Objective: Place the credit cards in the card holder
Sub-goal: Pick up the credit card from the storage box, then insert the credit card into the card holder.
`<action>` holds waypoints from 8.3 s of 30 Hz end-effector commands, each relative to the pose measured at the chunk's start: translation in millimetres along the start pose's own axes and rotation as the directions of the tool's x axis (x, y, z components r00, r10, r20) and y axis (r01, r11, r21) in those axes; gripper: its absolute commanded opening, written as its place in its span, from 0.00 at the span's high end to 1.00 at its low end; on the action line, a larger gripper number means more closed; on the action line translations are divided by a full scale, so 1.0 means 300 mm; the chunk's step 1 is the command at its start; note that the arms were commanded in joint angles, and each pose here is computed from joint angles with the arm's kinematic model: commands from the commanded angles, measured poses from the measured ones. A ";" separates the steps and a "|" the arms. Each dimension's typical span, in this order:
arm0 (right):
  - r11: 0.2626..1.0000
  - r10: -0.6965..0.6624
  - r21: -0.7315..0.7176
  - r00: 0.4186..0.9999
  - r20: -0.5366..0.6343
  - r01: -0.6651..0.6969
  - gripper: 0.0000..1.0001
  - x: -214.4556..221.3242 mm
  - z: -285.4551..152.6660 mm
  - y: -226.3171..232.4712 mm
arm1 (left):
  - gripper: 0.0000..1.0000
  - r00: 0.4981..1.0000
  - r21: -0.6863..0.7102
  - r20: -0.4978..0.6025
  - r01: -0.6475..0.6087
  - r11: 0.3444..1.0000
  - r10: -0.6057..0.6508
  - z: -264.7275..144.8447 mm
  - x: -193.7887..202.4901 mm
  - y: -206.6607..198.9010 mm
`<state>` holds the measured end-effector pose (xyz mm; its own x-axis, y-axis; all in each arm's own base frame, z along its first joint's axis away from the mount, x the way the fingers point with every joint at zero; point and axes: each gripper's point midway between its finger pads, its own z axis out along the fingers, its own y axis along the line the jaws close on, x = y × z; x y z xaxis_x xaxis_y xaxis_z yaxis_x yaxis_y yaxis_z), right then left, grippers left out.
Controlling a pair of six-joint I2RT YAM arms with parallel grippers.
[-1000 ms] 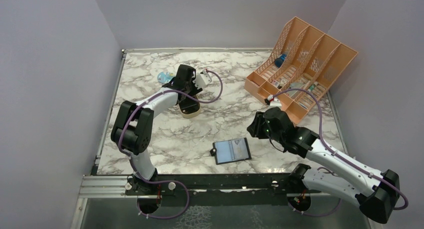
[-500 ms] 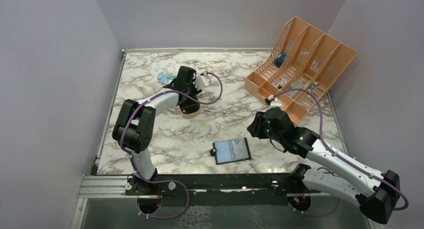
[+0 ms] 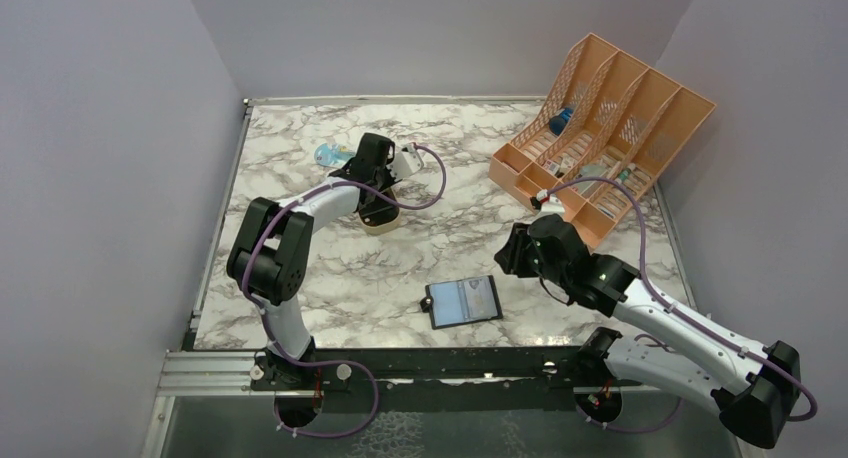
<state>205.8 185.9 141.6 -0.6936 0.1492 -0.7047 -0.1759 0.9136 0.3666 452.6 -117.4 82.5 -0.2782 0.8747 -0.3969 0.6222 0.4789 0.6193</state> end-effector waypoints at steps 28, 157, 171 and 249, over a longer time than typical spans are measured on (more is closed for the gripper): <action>0.999 0.012 -0.049 1.000 0.001 -0.012 0.67 -0.011 -0.035 0.028 | 1.00 0.998 0.073 0.012 0.053 0.996 -0.054 -0.124 -0.058 -0.020; 0.937 -0.024 -0.336 0.941 -0.338 -0.097 0.99 0.243 0.191 0.094 | 0.70 0.568 0.616 -0.134 0.689 0.380 -0.812 -0.583 -0.174 -0.917; 0.946 -0.005 -0.304 0.930 -0.366 -0.115 0.99 0.318 0.183 0.038 | 0.79 0.582 0.529 -0.229 0.747 0.403 -0.780 -0.552 -0.066 -0.962; 0.899 0.117 -0.341 0.901 -0.418 -0.276 0.99 0.390 0.208 0.066 | 0.84 0.506 0.452 -0.308 0.823 0.344 -0.806 -0.532 0.036 -1.012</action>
<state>160.5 248.1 29.6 -0.9478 0.0467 -0.3153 -0.2137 0.6408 0.7373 157.4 -258.3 19.0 -0.8382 0.0640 -0.5415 0.3554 0.8174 -0.4535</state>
